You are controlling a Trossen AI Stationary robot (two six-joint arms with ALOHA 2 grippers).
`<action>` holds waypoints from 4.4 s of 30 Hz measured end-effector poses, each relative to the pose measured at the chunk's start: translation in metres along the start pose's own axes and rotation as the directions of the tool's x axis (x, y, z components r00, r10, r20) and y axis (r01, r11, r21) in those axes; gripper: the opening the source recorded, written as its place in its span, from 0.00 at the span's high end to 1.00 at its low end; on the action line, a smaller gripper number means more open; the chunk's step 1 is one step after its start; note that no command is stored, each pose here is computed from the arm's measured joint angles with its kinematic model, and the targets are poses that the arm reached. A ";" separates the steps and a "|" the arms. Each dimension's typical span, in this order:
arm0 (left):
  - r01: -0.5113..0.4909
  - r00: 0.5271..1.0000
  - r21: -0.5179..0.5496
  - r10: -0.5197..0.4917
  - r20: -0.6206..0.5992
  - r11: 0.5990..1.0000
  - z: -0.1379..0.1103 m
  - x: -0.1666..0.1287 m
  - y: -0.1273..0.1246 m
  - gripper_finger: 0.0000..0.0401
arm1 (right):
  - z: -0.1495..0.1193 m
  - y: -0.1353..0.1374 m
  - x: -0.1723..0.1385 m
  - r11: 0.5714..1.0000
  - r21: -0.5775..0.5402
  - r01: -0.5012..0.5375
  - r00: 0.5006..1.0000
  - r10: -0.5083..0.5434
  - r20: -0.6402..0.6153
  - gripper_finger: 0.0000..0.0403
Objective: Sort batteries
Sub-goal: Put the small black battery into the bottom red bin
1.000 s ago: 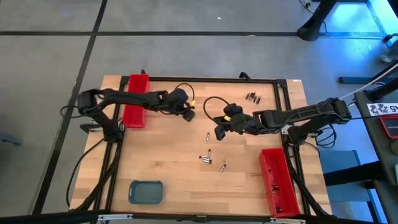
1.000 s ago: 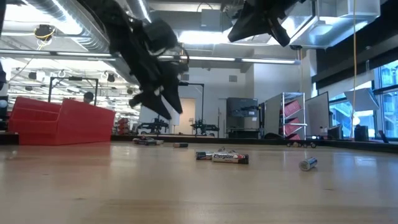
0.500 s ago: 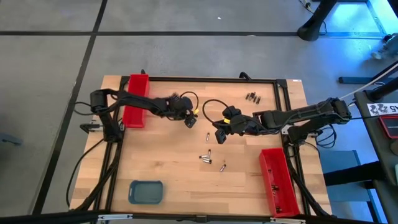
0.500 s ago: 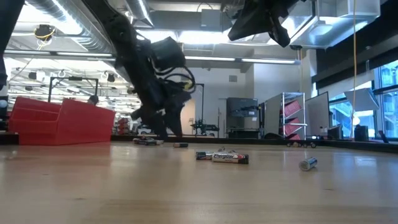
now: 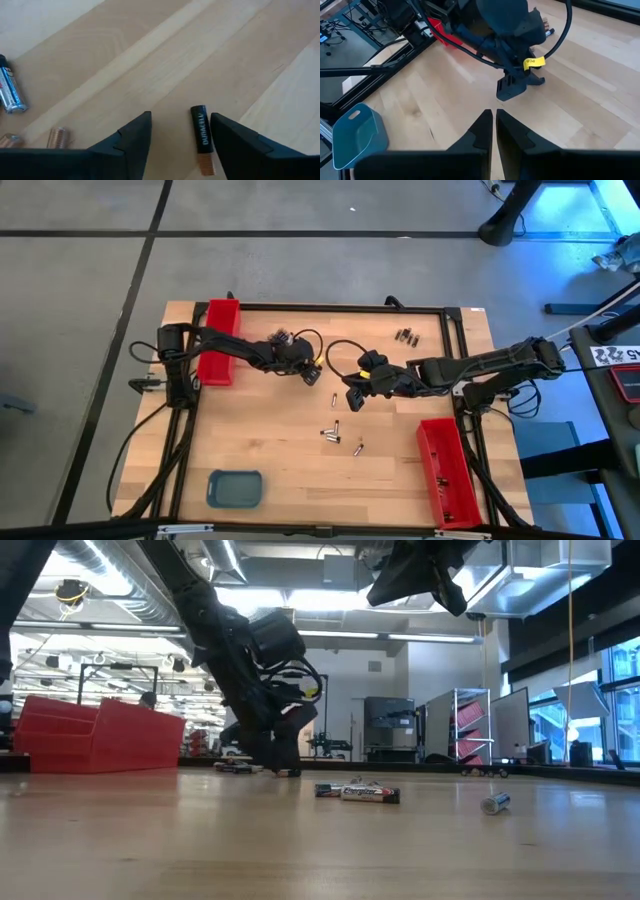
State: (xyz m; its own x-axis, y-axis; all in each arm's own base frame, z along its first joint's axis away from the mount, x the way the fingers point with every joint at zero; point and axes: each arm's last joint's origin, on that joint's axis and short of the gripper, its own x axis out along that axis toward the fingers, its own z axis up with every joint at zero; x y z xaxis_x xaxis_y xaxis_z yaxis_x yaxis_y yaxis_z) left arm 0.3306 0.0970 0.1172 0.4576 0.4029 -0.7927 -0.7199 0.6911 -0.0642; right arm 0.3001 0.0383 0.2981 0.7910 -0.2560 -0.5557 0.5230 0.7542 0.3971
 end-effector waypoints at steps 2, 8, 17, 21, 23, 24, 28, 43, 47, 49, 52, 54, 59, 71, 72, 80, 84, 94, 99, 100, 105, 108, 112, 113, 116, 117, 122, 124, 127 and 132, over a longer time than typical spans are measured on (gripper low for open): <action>-0.006 1.000 0.032 0.006 -0.004 0.999 -0.002 0.002 -0.002 0.57 | 0.000 0.000 0.000 1.000 0.000 0.000 1.000 0.000 0.000 0.94; -0.012 0.999 0.084 0.014 -0.034 0.996 -0.009 0.002 -0.007 0.74 | 0.000 0.000 0.000 1.000 -0.006 0.001 1.000 -0.001 0.000 0.94; 0.015 0.997 0.091 -0.008 -0.079 0.996 -0.011 -0.003 -0.007 0.96 | 0.000 0.000 0.000 1.000 -0.027 0.005 1.000 -0.005 0.001 0.94; 0.062 0.994 0.089 -0.053 -0.100 0.994 -0.008 -0.018 -0.006 0.96 | 0.000 0.000 0.000 1.000 -0.026 0.005 1.000 -0.005 0.002 0.94; 0.104 0.991 0.084 -0.096 -0.090 0.991 -0.003 -0.028 -0.007 0.96 | 0.000 0.000 0.000 1.000 -0.026 0.005 1.000 -0.005 0.002 0.94; 0.128 0.990 0.077 -0.122 -0.072 0.989 0.001 -0.033 -0.008 0.96 | 0.000 0.000 0.000 1.000 -0.027 0.004 1.000 -0.004 0.002 0.94; 0.206 0.978 0.077 -0.205 -0.021 0.975 0.012 -0.057 -0.011 0.96 | 0.000 0.000 0.000 0.999 -0.035 0.003 1.000 -0.003 -0.001 0.94; 0.707 0.649 0.072 -0.686 0.329 0.703 0.060 -0.147 -0.030 0.96 | 0.020 -0.017 -0.067 0.994 -0.079 -0.076 0.997 0.076 0.009 0.94; 0.804 0.463 0.106 -0.728 0.505 0.585 0.077 -0.172 -0.032 0.96 | 0.019 -0.017 -0.069 0.987 -0.094 -0.132 0.991 0.132 -0.003 0.93; 0.843 0.373 0.129 -0.741 0.558 0.522 0.083 -0.180 -0.033 0.96 | 0.018 -0.013 -0.063 0.976 -0.104 -0.192 0.980 0.197 0.039 0.89; 0.873 0.285 0.154 -0.741 0.607 0.462 0.088 -0.188 -0.033 0.96 | 0.019 -0.005 -0.050 0.950 -0.113 -0.290 0.940 0.305 0.154 0.81; 0.883 0.259 0.157 -0.740 0.621 0.442 0.089 -0.191 -0.032 0.96 | 0.022 0.003 -0.041 0.931 -0.130 -0.340 0.901 0.362 0.240 0.74; 0.894 0.223 0.169 -0.739 0.636 0.415 0.090 -0.195 -0.033 0.96 | 0.030 0.019 -0.023 0.914 -0.160 -0.373 0.807 0.405 0.429 0.63; 0.889 0.215 0.199 -0.760 0.613 0.412 0.084 -0.198 -0.042 0.96 | 0.032 0.022 -0.006 0.940 -0.108 -0.323 0.763 0.326 0.558 0.62; 0.888 0.214 0.205 -0.763 0.611 0.413 0.083 -0.198 -0.043 0.96 | 0.032 0.022 -0.006 0.940 -0.109 -0.323 0.763 0.327 0.557 0.62; 0.886 0.218 0.202 -0.759 0.613 0.418 0.083 -0.198 -0.043 0.94 | 0.035 0.020 -0.005 0.938 -0.113 -0.326 0.760 0.332 0.559 0.86; 0.874 0.218 0.221 -0.756 0.617 0.432 0.084 -0.198 -0.043 0.90 | 0.036 0.019 -0.009 0.939 -0.114 -0.325 0.763 0.332 0.555 0.96; 0.845 0.267 0.230 -0.755 0.600 0.482 0.083 -0.193 -0.041 0.60 | 0.043 0.012 -0.041 0.970 -0.115 -0.215 0.888 0.243 0.391 0.96; 0.839 0.316 0.201 -0.754 0.576 0.506 0.082 -0.187 -0.040 0.53 | 0.027 0.012 -0.074 0.964 -0.188 -0.186 0.974 0.207 0.095 0.96; 0.837 0.325 0.198 -0.754 0.571 0.511 0.081 -0.187 -0.040 0.53 | 0.020 0.012 -0.081 0.959 -0.202 -0.199 0.979 0.204 0.006 0.96; 0.830 0.355 0.185 -0.754 0.552 0.526 0.079 -0.184 -0.040 0.54 | -0.032 0.015 -0.114 0.926 -0.216 -0.311 0.874 0.190 -0.446 0.96; 0.816 0.363 0.204 -0.754 0.547 0.541 0.079 -0.183 -0.040 0.55 | -0.070 0.016 -0.135 0.912 -0.198 -0.358 0.737 0.146 -0.660 0.96; 0.806 0.365 0.218 -0.753 0.548 0.550 0.079 -0.183 -0.040 0.56 | -0.117 0.014 -0.159 0.923 -0.161 -0.351 0.594 0.086 -0.800 0.96; 0.806 0.366 0.217 -0.751 0.549 0.551 0.079 -0.182 -0.039 0.56 | -0.128 0.013 -0.165 0.926 -0.158 -0.344 0.569 0.072 -0.819 0.96; 0.805 0.367 0.216 -0.750 0.551 0.553 0.079 -0.182 -0.038 0.56 | -0.156 0.008 -0.180 0.929 -0.149 -0.338 0.514 0.049 -0.857 0.96; 0.804 0.368 0.215 -0.748 0.552 0.554 0.080 -0.182 -0.038 0.56 | -0.163 0.005 -0.182 0.929 -0.153 -0.336 0.502 0.039 -0.864 0.96; 0.799 0.374 0.209 -0.738 0.561 0.564 0.082 -0.180 -0.034 0.56 | -0.186 -0.011 -0.177 0.957 -0.177 -0.229 0.494 -0.043 -0.868 0.96; 0.804 0.376 0.195 -0.735 0.565 0.561 0.083 -0.180 -0.033 0.56 | -0.190 -0.016 -0.172 0.961 -0.190 -0.199 0.498 -0.068 -0.864 0.96; 0.810 0.378 0.180 -0.732 0.567 0.558 0.084 -0.179 -0.032 0.56 | -0.196 -0.023 -0.165 0.962 -0.205 -0.178 0.500 -0.091 -0.861 0.96; 0.812 0.378 0.176 -0.731 0.568 0.556 0.084 -0.179 -0.032 0.56 | -0.205 -0.031 -0.150 0.973 -0.173 -0.154 0.459 -0.085 -0.884 0.96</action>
State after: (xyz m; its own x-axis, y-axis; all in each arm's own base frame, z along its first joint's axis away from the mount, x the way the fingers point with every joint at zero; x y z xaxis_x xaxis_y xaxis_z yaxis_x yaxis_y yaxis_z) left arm 0.3152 0.0531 0.3122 0.9957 -0.0127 0.0913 0.0629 0.8173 -0.5728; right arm 0.1000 0.1775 0.2192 0.0385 0.3532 -0.9348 0.3324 0.8777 0.3453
